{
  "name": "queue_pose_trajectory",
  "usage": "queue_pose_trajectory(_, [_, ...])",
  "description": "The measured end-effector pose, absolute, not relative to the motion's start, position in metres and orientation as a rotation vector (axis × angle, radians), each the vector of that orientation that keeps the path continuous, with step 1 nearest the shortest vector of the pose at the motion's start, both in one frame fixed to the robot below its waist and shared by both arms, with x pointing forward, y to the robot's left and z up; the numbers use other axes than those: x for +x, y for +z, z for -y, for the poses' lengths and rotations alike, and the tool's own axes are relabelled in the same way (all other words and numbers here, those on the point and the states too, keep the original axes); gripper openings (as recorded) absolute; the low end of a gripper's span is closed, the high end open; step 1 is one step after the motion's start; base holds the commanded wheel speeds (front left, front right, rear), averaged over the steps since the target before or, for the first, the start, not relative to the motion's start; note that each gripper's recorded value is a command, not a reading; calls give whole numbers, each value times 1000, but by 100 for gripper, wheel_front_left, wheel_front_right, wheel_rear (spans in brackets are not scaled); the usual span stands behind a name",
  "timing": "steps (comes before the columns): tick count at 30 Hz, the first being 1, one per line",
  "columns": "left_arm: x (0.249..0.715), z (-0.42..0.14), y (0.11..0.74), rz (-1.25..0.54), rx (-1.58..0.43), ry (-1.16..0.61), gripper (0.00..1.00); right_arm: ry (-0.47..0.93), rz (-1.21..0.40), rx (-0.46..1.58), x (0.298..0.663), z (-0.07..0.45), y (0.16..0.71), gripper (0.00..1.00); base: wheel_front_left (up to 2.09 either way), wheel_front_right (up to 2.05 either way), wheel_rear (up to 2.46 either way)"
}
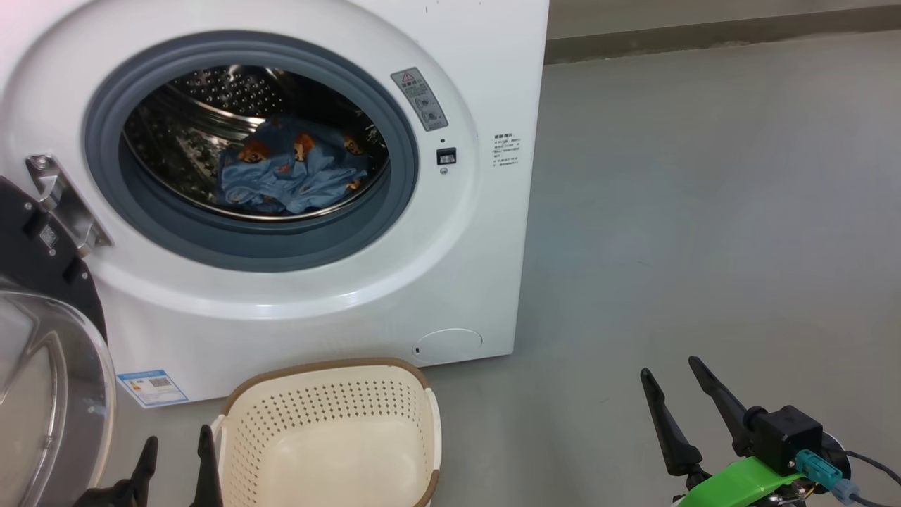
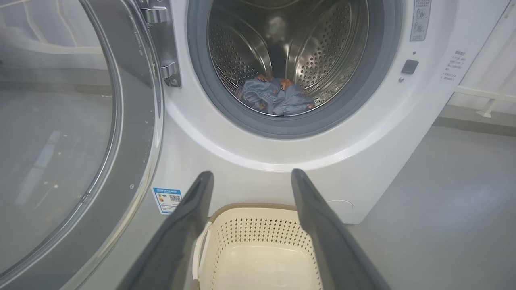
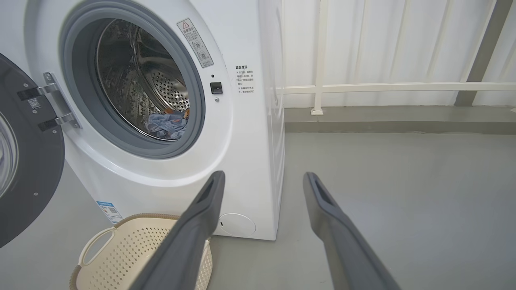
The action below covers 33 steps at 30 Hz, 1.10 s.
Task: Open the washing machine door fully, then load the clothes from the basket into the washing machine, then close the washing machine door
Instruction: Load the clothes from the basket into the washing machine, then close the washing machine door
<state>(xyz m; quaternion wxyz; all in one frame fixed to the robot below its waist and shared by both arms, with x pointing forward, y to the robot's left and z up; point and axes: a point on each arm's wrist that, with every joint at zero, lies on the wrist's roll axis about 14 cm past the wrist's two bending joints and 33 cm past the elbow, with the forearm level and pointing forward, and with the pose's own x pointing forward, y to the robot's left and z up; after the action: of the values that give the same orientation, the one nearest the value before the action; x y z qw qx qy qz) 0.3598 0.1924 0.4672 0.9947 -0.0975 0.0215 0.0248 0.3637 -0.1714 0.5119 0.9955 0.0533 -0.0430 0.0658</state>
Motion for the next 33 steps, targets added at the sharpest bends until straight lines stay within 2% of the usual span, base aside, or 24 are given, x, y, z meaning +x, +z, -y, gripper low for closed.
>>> queue_pose_trajectory(33, [358,-187,476,-13,-186,-5,100,141,84,111,366,167,511,100,0,0,0])
